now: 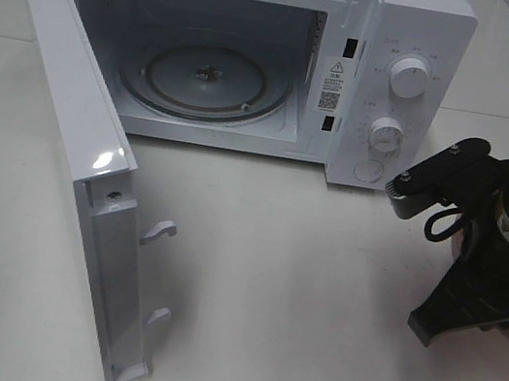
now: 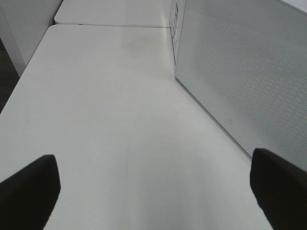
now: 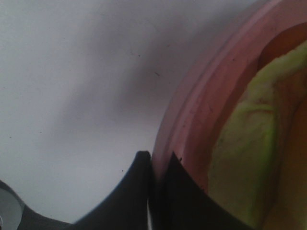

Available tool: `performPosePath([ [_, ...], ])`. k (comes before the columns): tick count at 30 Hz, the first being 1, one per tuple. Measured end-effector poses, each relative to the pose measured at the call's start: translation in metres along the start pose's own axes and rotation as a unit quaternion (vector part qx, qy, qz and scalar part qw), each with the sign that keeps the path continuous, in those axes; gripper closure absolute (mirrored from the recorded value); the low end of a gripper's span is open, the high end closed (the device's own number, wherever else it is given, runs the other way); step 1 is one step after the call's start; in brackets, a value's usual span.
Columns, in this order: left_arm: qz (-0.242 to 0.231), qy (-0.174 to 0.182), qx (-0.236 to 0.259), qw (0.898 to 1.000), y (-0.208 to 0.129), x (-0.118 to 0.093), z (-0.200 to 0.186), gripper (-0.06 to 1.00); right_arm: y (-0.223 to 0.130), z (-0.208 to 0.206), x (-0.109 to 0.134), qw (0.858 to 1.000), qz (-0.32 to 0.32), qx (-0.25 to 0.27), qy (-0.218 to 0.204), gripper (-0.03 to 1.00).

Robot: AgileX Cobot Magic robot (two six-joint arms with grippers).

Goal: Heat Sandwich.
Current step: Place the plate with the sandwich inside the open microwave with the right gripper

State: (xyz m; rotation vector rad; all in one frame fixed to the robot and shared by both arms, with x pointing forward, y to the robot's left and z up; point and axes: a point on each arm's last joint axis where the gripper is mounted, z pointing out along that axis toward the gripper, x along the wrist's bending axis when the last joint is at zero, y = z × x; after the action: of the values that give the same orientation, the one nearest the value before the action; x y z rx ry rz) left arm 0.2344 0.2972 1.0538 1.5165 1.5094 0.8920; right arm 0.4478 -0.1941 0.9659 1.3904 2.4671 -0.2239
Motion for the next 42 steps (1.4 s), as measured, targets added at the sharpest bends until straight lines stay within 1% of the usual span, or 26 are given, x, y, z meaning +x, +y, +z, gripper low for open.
performPosePath([
  [8,0.0,0.0,0.0,1.0,0.0,0.0,0.0,-0.05,0.001,-0.009,0.026,0.998,-0.059,-0.019,0.001,0.92],
  [15,0.0,0.0,0.0,1.0,0.0,0.0,0.0,-0.05,0.0,-0.014,0.038,0.995,-0.097,-0.029,0.0,0.92],
  [18,0.0,0.0,0.0,1.0,0.0,0.0,0.0,-0.05,-0.001,-0.017,0.047,0.991,-0.128,-0.035,-0.001,0.92],
  [20,0.0,0.0,0.0,1.0,0.0,0.0,0.0,-0.05,-0.002,-0.017,0.049,0.99,-0.135,-0.037,-0.001,0.92],
  [23,0.0,0.0,0.0,1.0,0.0,0.0,0.0,-0.05,-0.003,-0.02,0.056,0.985,-0.167,-0.043,-0.001,0.92],
  [25,0.0,0.0,0.0,1.0,0.0,0.0,0.0,-0.05,-0.003,-0.02,0.057,0.984,-0.175,-0.044,-0.001,0.92],
  [26,0.0,0.0,0.0,1.0,0.0,0.0,0.0,-0.05,-0.003,-0.021,0.058,0.981,-0.19,-0.045,-0.002,0.92],
  [33,0.0,0.0,0.0,1.0,0.0,0.0,0.0,-0.05,-0.003,-0.021,0.059,0.975,-0.219,-0.047,-0.003,0.92],
  [36,0.0,0.0,0.0,1.0,0.0,0.0,0.0,-0.05,-0.001,-0.021,0.06,0.967,-0.247,-0.059,-0.001,0.92],
  [38,0.0,0.0,0.0,1.0,0.0,0.0,0.0,-0.05,-0.001,-0.021,0.06,0.965,-0.254,-0.062,-0.001,0.92],
  [41,0.0,0.0,0.0,1.0,0.0,0.0,0.0,-0.05,0.002,-0.021,0.061,0.956,-0.285,-0.076,-0.004,0.92],
  [42,0.0,0.0,0.0,1.0,0.0,0.0,0.0,-0.05,0.002,-0.021,0.061,0.956,-0.285,-0.076,-0.004,0.92],
])
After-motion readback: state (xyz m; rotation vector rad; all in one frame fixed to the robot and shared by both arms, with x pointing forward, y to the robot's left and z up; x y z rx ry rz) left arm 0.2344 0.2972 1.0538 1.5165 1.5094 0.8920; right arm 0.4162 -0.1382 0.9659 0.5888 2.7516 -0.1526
